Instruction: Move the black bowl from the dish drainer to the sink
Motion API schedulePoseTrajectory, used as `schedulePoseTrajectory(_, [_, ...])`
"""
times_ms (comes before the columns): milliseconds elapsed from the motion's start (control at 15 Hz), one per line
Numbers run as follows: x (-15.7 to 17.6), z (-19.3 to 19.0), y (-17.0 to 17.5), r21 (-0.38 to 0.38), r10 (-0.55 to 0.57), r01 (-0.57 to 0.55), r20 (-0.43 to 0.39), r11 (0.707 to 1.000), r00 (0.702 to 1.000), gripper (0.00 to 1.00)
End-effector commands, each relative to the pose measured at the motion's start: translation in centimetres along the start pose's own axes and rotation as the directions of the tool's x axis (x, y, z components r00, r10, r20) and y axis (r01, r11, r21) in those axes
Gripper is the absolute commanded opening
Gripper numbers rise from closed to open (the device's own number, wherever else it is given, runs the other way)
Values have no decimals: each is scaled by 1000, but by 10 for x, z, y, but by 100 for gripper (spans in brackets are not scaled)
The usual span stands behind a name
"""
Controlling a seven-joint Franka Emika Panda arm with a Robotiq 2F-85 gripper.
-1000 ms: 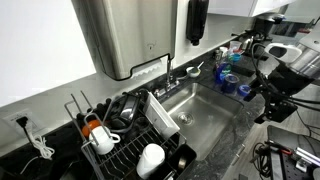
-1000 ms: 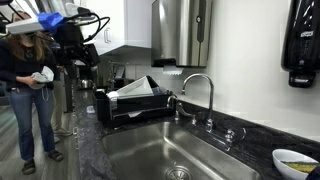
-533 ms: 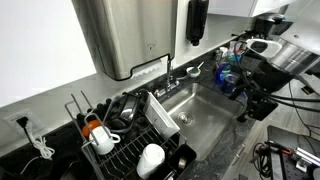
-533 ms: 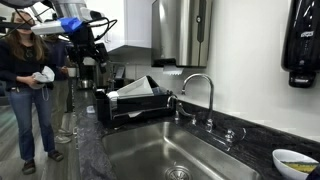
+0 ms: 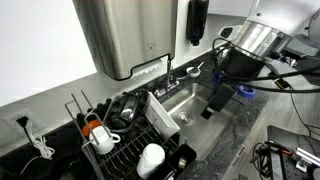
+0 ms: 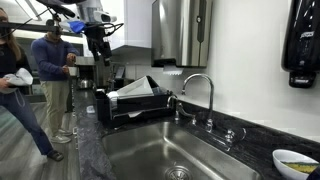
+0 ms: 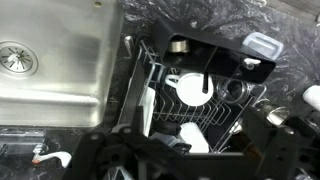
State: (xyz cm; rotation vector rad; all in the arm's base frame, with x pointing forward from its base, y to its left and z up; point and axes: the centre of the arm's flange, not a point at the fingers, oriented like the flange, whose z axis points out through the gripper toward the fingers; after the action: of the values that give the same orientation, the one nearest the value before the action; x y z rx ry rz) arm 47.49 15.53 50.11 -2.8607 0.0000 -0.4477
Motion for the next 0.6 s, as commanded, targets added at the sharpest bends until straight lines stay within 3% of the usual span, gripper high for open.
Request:
schedulePoseTrajectory(0, [46, 17, -20, 51, 196, -196, 13, 979, 981, 100])
schedulePoseTrajectory(267, [67, 29, -24, 116, 401, -399, 6, 910, 916, 100])
schedulePoseTrajectory(333, [48, 21, -18, 82, 319, -319, 14, 944, 948, 100])
schedulePoseTrajectory(533, [58, 27, -19, 95, 376, -376, 15, 922, 926, 100])
